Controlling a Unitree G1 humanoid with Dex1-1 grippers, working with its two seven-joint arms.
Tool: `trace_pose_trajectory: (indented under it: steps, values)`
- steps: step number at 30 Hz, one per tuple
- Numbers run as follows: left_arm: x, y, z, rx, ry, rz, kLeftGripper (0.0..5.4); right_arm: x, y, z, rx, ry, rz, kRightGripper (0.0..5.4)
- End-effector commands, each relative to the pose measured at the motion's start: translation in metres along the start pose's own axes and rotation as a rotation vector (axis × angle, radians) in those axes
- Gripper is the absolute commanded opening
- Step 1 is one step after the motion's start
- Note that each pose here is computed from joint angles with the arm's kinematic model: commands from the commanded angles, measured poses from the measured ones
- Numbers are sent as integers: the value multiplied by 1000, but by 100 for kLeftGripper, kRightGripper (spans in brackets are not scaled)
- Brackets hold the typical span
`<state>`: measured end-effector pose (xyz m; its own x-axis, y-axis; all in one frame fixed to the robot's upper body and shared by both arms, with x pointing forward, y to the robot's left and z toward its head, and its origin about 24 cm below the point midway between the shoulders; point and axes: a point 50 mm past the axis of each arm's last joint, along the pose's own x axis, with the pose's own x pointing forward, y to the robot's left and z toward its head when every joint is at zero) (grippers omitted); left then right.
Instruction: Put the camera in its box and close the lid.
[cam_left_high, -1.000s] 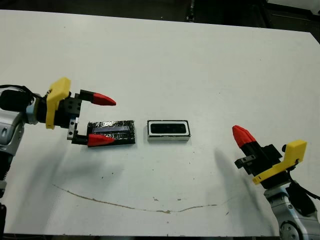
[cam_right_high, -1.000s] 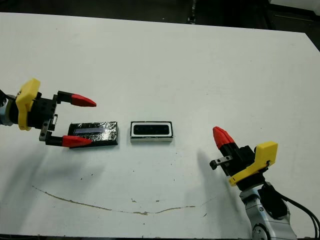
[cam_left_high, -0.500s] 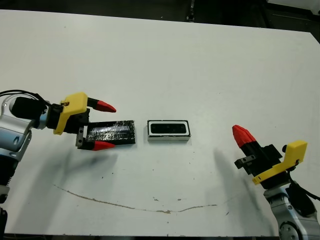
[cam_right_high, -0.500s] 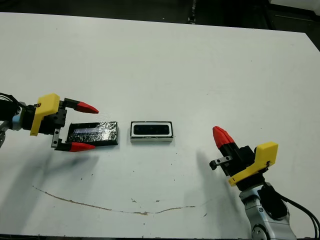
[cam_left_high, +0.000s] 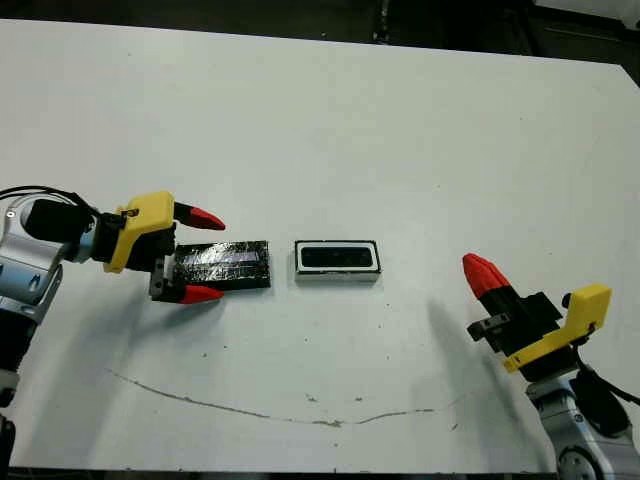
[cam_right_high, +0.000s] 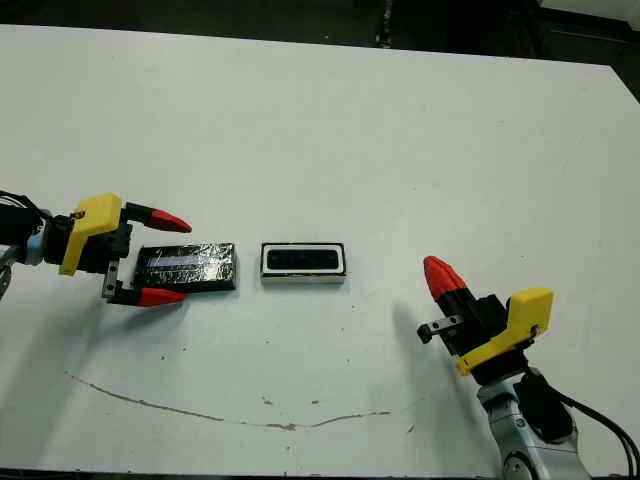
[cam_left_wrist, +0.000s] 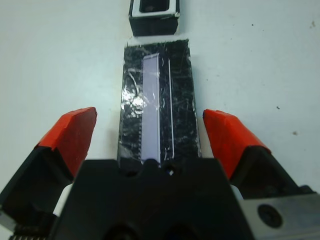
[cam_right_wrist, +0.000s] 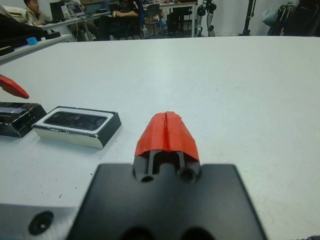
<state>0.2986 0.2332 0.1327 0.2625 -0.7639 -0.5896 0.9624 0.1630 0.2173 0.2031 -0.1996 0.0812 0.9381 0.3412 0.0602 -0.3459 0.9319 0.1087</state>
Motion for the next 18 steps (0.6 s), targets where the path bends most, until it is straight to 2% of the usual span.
trace_pose_trajectory:
  steps: [1,7,12,18]
  values:
    - [-1,-2,-4,-53,11,-13,540,-3,-3,-3,-15,19,-15,1]
    - [-2,-3,-6,-94,33,-6,519,-4,-3,-3,-4,24,-18,0]
    - [-2,-4,-6,-76,7,-17,445,-4,-3,-4,4,25,-16,0]
    - [-3,-6,-10,-161,-49,-9,352,-5,-3,-5,11,30,-20,0]
